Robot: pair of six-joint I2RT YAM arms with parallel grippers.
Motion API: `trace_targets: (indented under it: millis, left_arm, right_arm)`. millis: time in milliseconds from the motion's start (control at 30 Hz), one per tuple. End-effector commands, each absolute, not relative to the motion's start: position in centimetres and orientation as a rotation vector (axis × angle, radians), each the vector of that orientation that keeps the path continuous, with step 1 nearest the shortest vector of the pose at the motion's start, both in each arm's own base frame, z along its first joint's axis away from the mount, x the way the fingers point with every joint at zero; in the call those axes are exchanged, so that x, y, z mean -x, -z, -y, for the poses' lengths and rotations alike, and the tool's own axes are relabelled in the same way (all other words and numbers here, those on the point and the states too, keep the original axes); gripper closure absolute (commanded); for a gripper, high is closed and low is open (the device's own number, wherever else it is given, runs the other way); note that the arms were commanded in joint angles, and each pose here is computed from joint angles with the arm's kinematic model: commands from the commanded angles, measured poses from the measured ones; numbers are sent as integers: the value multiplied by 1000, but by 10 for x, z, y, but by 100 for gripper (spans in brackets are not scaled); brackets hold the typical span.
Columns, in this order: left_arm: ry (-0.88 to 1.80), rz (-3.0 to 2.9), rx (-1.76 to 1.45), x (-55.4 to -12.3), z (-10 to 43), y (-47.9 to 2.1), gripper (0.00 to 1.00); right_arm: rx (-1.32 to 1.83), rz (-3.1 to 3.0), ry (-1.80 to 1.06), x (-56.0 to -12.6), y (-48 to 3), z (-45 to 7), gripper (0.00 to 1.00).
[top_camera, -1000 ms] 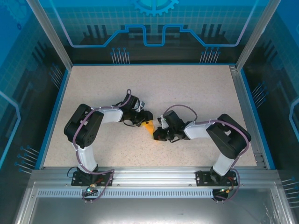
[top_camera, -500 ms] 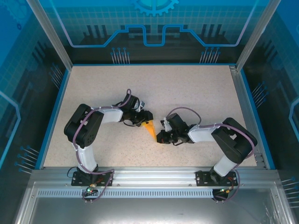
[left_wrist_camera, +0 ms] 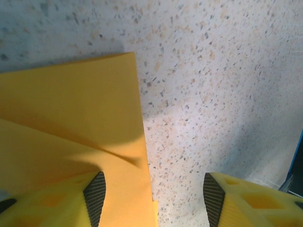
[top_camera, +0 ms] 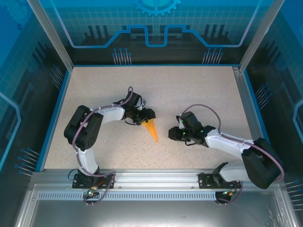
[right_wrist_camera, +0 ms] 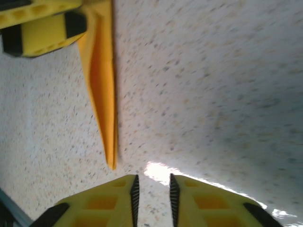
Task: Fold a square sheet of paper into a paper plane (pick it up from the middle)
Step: Fold the wing for the fifth time at the center of the table, then move a paper plane to the center of the table.
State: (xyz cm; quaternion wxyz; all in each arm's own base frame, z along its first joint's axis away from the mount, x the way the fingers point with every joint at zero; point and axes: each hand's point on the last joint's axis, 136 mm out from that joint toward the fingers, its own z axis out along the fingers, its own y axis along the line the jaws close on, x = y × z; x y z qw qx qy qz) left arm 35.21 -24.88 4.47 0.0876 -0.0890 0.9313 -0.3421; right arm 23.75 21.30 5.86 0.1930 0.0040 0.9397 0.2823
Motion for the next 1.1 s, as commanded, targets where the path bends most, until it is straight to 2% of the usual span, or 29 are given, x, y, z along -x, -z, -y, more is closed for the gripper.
trace_targets:
  millis: [0, 133, 300, 367, 533, 867, 933, 1067]
  left_arm:
    - [885, -2745, 212, -353, 243, -85, 38]
    - [603, -2785, 285, -343, 219, -96, 34]
    - [258, -2846, 349, -325, 194, -101, 32]
    - [209, -2864, 344, -322, 198, -101, 29]
    - [83, -2910, 317, -325, 212, -91, 28]
    - [-18, -3000, 338, -335, 223, -56, 29]
    - [-19, -3024, 371, -333, 218, -49, 32]
    - [14, -3014, 423, -329, 205, -49, 45]
  right_arm:
    - [-100, -2617, -759, -239, -55, -197, 65]
    - [-123, -2577, -784, -245, -61, -196, 56]
    - [-92, -2539, -848, -250, -68, -203, 52]
    - [-73, -2538, -878, -251, -70, -209, 51]
    - [-53, -2538, -944, -250, -69, -219, 44]
    - [32, -2575, -957, -247, -66, -239, 40]
    - [50, -2585, -963, -248, -65, -246, 39]
    - [86, -2601, -976, -251, -61, -258, 40]
